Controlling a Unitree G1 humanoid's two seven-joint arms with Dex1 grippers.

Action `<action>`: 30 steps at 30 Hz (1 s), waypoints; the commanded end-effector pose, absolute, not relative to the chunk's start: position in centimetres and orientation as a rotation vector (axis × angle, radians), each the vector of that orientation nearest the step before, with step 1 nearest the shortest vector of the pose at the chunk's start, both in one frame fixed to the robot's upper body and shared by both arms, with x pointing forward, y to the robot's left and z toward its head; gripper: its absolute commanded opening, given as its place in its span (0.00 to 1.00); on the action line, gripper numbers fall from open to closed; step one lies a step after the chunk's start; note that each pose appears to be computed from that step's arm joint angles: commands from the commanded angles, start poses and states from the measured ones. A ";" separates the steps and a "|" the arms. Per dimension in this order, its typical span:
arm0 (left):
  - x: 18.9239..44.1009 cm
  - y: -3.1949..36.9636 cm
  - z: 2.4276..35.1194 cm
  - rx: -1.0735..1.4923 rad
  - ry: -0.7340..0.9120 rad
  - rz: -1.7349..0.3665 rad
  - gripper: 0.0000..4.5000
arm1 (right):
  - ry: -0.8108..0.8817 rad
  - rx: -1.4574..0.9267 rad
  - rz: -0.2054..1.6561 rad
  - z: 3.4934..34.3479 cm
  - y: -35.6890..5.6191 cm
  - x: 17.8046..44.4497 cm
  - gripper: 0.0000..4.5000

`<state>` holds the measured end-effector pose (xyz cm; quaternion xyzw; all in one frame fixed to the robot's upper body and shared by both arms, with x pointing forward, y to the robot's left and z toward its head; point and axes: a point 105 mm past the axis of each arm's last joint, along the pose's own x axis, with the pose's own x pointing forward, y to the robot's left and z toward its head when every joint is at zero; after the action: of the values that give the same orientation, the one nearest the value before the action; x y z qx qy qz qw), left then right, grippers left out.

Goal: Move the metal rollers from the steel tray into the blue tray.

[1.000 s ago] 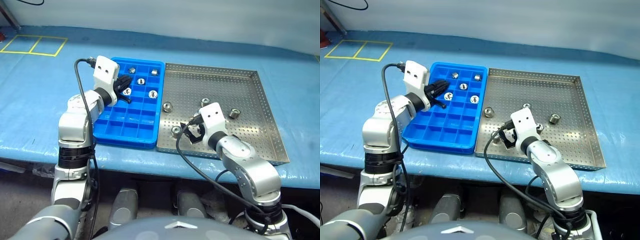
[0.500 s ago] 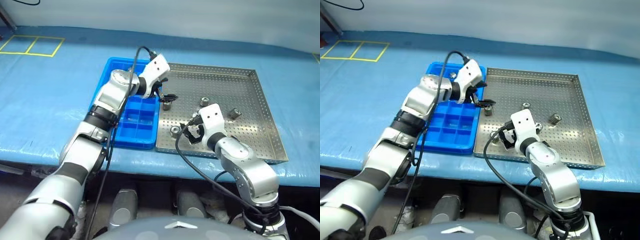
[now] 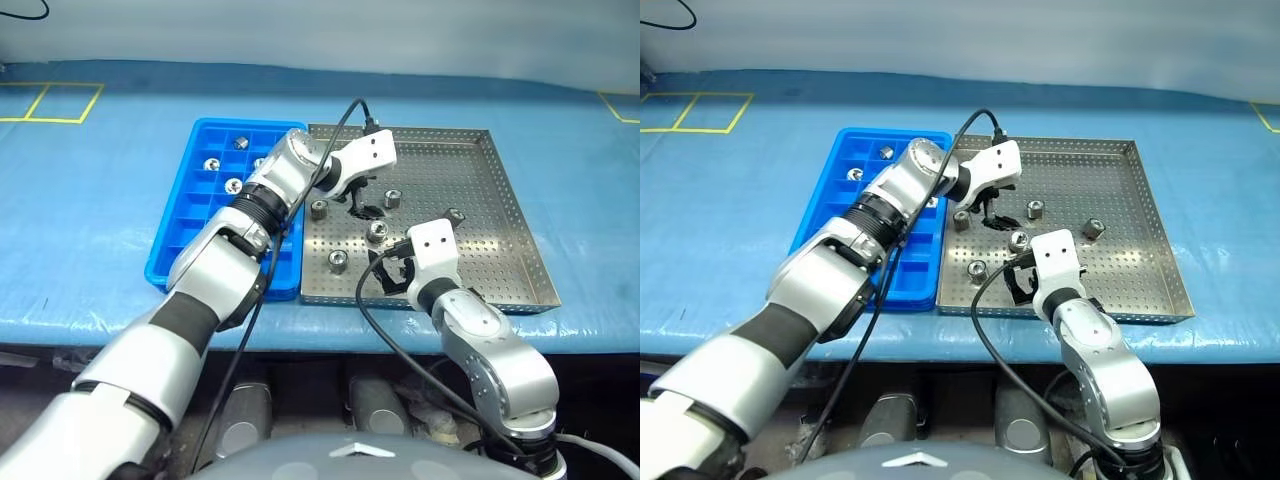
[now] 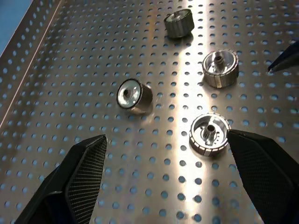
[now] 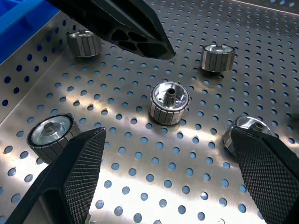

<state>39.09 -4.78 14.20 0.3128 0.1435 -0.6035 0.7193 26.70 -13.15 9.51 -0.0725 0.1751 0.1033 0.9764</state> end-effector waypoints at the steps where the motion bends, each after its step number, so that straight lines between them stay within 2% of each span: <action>1: 38.5 -5.8 14.0 0.713 0.298 -1.372 1.00 | 0.276 -0.149 0.170 11.2 -13.8 26.6 1.00; 13: 37.7 -5.8 9.2 0.752 0.402 -1.327 1.00 | 0.280 -0.158 0.158 11.3 -14.1 26.4 1.00; 17: 37.7 -5.7 8.2 0.760 0.422 -1.296 0.80 | 0.280 -0.160 0.159 11.3 -14.1 26.5 1.00; 22: 37.8 -5.6 8.0 0.744 0.427 -1.273 0.41 | 0.281 -0.160 0.157 11.3 -14.2 26.5 1.00; 23: 37.9 -5.6 8.1 0.730 0.424 -1.270 0.38 | 0.282 -0.160 0.156 11.3 -14.2 26.5 1.00; 30: 39.0 -5.4 10.9 0.625 0.338 -1.234 0.38 | 0.282 -0.161 0.162 11.3 -14.2 26.6 1.00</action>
<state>38.43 -4.66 8.25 0.3002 0.1970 -0.5660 0.7421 26.56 -14.13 9.89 -0.0787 0.1691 0.0825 0.9790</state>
